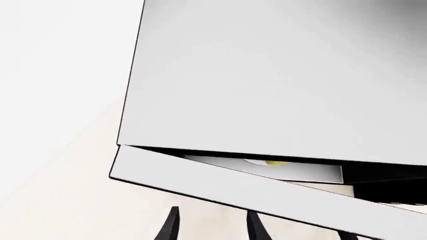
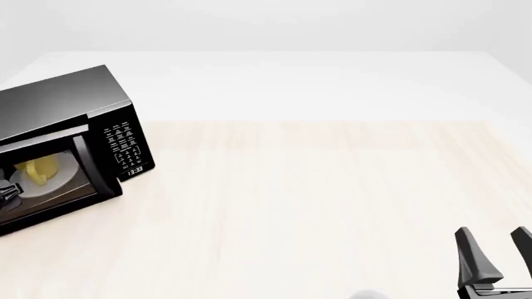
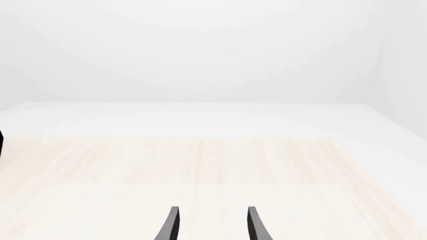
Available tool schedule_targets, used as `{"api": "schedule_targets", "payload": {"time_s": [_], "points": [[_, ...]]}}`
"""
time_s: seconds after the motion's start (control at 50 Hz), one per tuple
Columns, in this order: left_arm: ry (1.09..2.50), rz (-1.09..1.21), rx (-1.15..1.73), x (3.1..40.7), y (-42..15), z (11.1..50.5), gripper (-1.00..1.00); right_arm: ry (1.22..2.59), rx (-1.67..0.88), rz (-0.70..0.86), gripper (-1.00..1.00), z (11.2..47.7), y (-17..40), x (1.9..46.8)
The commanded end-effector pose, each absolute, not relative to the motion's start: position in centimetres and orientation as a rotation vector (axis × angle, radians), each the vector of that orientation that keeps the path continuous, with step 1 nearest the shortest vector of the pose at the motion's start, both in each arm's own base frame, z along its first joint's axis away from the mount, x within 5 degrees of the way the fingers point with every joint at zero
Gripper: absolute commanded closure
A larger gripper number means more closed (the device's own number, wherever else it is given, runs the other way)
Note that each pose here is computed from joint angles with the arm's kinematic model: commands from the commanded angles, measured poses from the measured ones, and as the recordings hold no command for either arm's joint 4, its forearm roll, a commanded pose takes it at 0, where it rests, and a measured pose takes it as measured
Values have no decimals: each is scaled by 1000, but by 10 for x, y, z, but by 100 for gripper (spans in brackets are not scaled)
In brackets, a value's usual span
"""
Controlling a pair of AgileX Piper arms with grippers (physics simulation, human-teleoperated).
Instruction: Put the yellow and white mug in the microwave and close it.
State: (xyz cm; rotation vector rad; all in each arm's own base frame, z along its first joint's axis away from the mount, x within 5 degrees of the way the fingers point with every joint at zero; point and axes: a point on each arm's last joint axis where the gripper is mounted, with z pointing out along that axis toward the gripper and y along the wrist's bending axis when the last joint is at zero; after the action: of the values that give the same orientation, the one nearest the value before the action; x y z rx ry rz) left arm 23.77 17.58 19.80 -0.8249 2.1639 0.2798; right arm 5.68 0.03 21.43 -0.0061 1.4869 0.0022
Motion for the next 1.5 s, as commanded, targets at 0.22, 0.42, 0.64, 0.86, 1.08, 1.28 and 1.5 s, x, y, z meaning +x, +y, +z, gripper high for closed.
{"api": "schedule_targets", "payload": {"time_s": [0.22,0.42,0.64,0.86,1.08,1.28,1.5], "points": [[2103,251,-826,257,179,210,-100,1487,-6,2,-100,214,0,57],[2102,248,-810,265,180,206,-100,1487,-6,2,-100,214,0,57],[2068,228,-885,269,190,206,-100,1487,-6,2,-100,214,0,57],[2068,205,-869,266,177,210,-100,1487,-6,2,-100,214,0,57],[2058,193,-836,255,160,220,-100,1487,-6,2,-100,214,0,57],[2041,200,-839,240,154,229,-100,1487,-6,2,-100,214,0,57],[1994,243,-811,224,151,249,-100,1487,-6,2,-100,214,0,57]]}}
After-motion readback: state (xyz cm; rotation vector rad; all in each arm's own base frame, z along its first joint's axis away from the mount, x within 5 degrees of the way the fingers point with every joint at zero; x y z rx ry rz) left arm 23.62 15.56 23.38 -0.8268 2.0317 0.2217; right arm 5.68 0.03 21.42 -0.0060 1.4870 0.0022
